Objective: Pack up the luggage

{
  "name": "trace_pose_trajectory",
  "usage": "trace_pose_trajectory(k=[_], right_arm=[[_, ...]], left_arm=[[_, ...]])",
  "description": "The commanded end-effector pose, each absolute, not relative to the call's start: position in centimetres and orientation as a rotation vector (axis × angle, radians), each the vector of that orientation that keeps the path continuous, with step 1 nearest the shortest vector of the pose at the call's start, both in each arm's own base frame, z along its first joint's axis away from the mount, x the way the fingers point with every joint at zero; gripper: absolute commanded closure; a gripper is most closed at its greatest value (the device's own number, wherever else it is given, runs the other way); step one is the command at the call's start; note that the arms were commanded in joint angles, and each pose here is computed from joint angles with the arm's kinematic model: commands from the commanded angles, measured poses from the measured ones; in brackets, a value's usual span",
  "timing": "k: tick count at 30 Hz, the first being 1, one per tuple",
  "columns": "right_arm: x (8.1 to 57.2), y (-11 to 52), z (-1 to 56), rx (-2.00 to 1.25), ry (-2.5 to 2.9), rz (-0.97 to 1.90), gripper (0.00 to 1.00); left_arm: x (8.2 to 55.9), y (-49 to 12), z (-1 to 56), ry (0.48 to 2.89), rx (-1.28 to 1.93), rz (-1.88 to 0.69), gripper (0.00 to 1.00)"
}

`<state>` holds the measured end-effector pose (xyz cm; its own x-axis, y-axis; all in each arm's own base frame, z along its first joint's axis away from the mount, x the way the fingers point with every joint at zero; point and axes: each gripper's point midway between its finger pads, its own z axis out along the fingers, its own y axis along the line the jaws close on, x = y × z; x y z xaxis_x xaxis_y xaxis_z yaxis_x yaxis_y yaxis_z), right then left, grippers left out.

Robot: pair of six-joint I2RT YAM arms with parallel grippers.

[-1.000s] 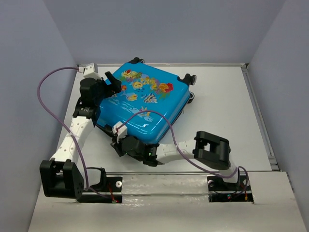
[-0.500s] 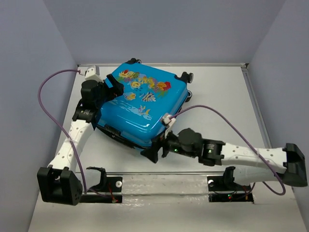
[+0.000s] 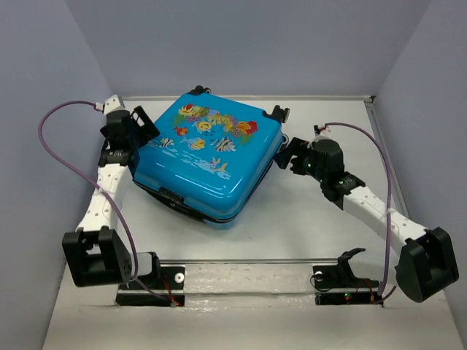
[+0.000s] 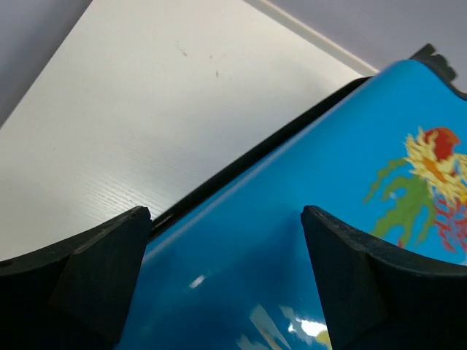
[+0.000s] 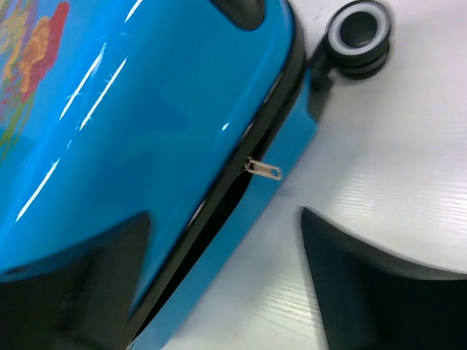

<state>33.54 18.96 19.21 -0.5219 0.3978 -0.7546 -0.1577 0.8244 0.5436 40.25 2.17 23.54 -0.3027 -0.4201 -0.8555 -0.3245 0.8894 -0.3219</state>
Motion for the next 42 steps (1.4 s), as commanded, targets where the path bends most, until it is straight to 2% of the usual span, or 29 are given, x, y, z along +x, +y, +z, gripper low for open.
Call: trace_pose_trajectory(k=[1,2,3,4,8,11,12,13,14,17,21,27,29,31,32,33,35,39,41,42], right_arm=[[35.0,19.8,21.3,0.244,1.916,0.989,0.47],[35.3,19.4,20.7,0.272,1.916,1.0,0.64],[35.6,19.1,20.1,0.291,1.923,0.999,0.89],[35.8,19.1,19.5,0.292,1.933,0.983,0.93],[36.4,18.8,16.9,0.313,1.987,0.935,0.93],[37.0,18.7,16.5,0.288,1.988,0.907,0.93],[37.0,19.2,15.7,0.268,2.019,0.922,0.93],[37.1,19.5,15.5,0.249,2.027,0.927,0.93],[37.4,19.8,15.8,0.237,2.025,0.939,0.93],[38.0,21.2,15.4,0.194,2.045,0.956,0.93],[38.3,23.7,15.8,0.117,2.061,0.974,0.93],[39.4,26.3,16.2,0.002,2.088,0.994,0.93],[40.6,27.3,18.2,-0.07,2.05,1.011,0.93],[41.2,28.3,17.3,-0.147,2.095,1.023,0.93],[42.5,29.1,19.6,-0.187,2.051,1.037,0.93],[42.9,29.6,17.7,-0.204,2.124,1.033,0.93],[44.5,31.1,20.5,-0.297,2.059,1.071,0.93],[45.8,32.4,19.9,-0.372,2.109,1.102,0.91],[47.1,31.4,20.9,-0.359,2.1,1.087,0.83],[47.1,31.4,21.1,-0.359,2.097,1.087,0.73]], left_arm=[[42.3,2.6,21.0,2.027,-0.574,-0.154,0.01],[42.7,2.8,20.5,2.042,-0.58,-0.159,0.01],[43.1,2.6,20.3,2.052,-0.591,-0.202,0.01],[43.7,2.6,20.7,2.04,-0.596,-0.232,0.01],[45.4,5.4,20.2,2.0,-0.718,-0.219,0.09],[46.6,6.4,19.0,2.02,-0.755,-0.222,0.49],[46.9,6.0,18.6,2.037,-0.746,-0.234,0.77],[47.0,5.9,17.7,2.058,-0.75,-0.238,0.89],[47.0,5.7,16.1,2.092,-0.758,-0.235,0.94],[46.3,5.0,12.3,2.186,-0.758,-0.197,0.94],[43.8,2.0,7.6,2.303,-0.744,-0.274,0.94],[40.5,-4.7,7.5,2.365,-0.615,-0.44,0.94],[39.4,-7.4,9.5,2.327,-0.53,-0.503,0.94],[37.5,-9.0,9.3,2.334,-0.502,-0.523,0.94],[36.8,-9.5,10.9,2.291,-0.475,-0.538,0.94],[35.4,-9.8,10.3,2.304,-0.474,-0.53,0.94],[33.9,-11.0,13.0,2.212,-0.448,-0.569,0.94],[30.8,-12.6,15.5,2.119,-0.43,-0.652,0.94],[29.6,-13.1,17.2,2.076,-0.412,-0.694,0.94],[29.3,-13.1,17.8,2.06,-0.406,-0.702,0.94]])
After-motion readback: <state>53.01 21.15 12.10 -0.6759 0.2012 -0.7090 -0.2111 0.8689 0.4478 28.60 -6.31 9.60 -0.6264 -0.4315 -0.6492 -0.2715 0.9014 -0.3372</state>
